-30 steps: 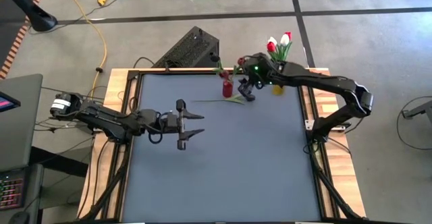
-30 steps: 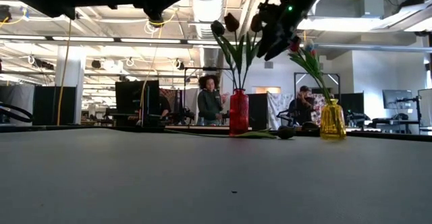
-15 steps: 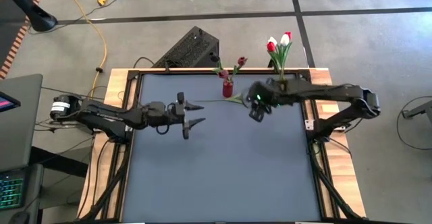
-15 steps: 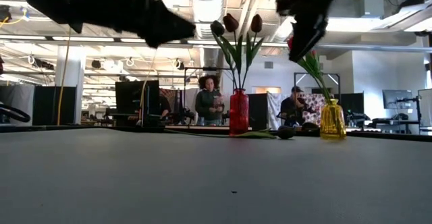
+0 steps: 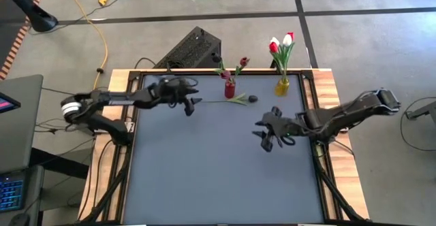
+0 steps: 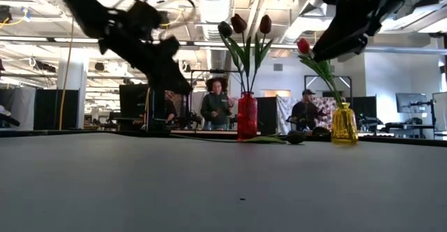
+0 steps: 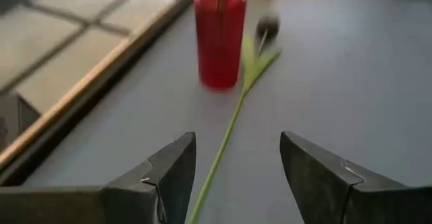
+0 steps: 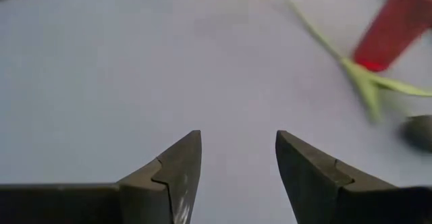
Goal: Sort flowers into vase by color
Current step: Put the black tulip into the red vase
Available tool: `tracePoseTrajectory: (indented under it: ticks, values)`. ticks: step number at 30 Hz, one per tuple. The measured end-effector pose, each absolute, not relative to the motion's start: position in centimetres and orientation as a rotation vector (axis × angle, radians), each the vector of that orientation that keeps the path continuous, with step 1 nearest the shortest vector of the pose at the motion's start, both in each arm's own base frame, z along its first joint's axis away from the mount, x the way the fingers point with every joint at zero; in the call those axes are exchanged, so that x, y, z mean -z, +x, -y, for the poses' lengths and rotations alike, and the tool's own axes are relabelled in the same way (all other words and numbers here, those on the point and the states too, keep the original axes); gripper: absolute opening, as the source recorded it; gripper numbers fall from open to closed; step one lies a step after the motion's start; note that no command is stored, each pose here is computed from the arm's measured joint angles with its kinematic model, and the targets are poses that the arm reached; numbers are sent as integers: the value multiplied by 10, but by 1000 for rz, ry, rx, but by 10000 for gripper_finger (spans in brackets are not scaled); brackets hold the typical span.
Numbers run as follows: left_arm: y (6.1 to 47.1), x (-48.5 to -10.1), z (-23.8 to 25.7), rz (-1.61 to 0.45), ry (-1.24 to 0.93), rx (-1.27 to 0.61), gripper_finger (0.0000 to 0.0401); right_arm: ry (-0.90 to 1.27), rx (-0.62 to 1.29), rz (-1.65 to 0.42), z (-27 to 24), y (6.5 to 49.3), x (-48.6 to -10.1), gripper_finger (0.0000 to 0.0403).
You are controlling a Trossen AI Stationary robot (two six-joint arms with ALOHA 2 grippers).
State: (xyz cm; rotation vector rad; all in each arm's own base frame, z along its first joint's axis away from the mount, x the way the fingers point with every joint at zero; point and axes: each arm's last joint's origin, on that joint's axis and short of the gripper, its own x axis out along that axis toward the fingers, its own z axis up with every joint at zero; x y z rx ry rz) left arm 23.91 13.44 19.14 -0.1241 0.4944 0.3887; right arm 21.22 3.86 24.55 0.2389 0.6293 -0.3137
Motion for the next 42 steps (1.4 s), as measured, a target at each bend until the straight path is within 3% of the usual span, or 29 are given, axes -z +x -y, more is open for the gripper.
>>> tracePoseTrajectory:
  ticks: [14,27,31,40,42]
  values:
    - [287,-144,-176,-960,-6,-290,204,284,104,-552,-103,222,-226,216]
    - [275,-131,-181,-1126,-95,-285,197,200,88,-578,-130,221,-208,216]
    - [272,-130,-180,-1157,-125,-285,158,196,65,-577,-135,219,-208,216]
    - [273,-132,-180,-1124,-159,-326,17,197,66,-533,-141,216,-211,216]
    - [273,-134,-180,-1105,-166,-323,7,203,65,-524,-141,217,-212,216]
